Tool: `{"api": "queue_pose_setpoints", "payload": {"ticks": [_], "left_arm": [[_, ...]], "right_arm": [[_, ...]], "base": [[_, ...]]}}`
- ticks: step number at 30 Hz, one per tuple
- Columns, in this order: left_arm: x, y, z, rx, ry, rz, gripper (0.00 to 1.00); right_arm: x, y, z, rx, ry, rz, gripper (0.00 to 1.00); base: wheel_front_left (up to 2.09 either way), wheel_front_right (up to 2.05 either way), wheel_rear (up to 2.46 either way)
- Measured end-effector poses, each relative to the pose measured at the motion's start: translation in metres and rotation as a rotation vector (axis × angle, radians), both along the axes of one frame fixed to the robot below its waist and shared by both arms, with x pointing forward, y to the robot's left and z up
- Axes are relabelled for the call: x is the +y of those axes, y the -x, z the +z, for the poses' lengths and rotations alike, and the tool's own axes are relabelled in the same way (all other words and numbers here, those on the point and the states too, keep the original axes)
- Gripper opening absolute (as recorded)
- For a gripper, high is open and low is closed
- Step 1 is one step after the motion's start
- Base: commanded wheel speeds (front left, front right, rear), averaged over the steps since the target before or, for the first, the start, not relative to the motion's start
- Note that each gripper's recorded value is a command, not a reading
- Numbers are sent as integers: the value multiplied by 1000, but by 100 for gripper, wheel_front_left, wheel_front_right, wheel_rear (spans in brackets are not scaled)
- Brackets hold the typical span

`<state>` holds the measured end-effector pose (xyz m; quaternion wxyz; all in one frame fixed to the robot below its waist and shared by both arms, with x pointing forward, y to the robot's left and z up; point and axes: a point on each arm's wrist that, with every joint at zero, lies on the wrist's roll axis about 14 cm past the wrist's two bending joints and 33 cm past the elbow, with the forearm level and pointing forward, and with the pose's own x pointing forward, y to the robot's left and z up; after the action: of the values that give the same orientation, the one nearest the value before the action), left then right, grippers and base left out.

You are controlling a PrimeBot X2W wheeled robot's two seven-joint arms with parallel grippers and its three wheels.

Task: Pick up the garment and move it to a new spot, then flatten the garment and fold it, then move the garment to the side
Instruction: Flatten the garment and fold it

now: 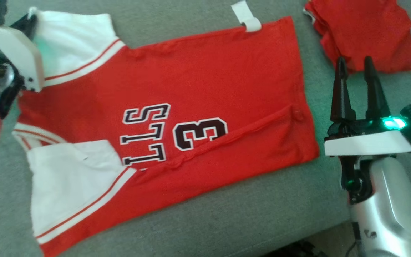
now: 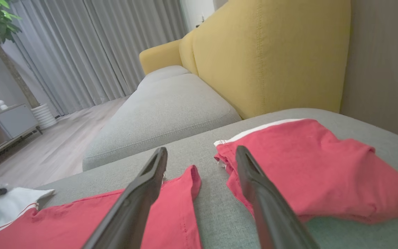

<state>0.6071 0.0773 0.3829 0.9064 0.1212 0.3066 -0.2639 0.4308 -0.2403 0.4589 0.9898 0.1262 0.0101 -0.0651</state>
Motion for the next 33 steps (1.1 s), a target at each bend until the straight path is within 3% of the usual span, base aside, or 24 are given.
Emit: {"api": "queue_pose_setpoints", "payload": {"ticks": [7, 14, 23, 33], "left_arm": [[-13, 17, 52, -181, 105, -69, 0], [4, 47, 75, -264, 155, -58, 0], [9, 99, 85, -283, 192, -56, 0], [0, 115, 92, -284, 191, -94, 0]], "right_arm": [[8, -28, 14, 16, 95, 56, 100], [25, -59, 11, 111, 167, 165, 100], [11, -82, -49, 442, 286, 225, 100], [17, -92, -91, 612, 387, 304, 100]], "base": [[0, 0, 0], [0, 0, 0], [0, 0, 0], [0, 0, 0]]}}
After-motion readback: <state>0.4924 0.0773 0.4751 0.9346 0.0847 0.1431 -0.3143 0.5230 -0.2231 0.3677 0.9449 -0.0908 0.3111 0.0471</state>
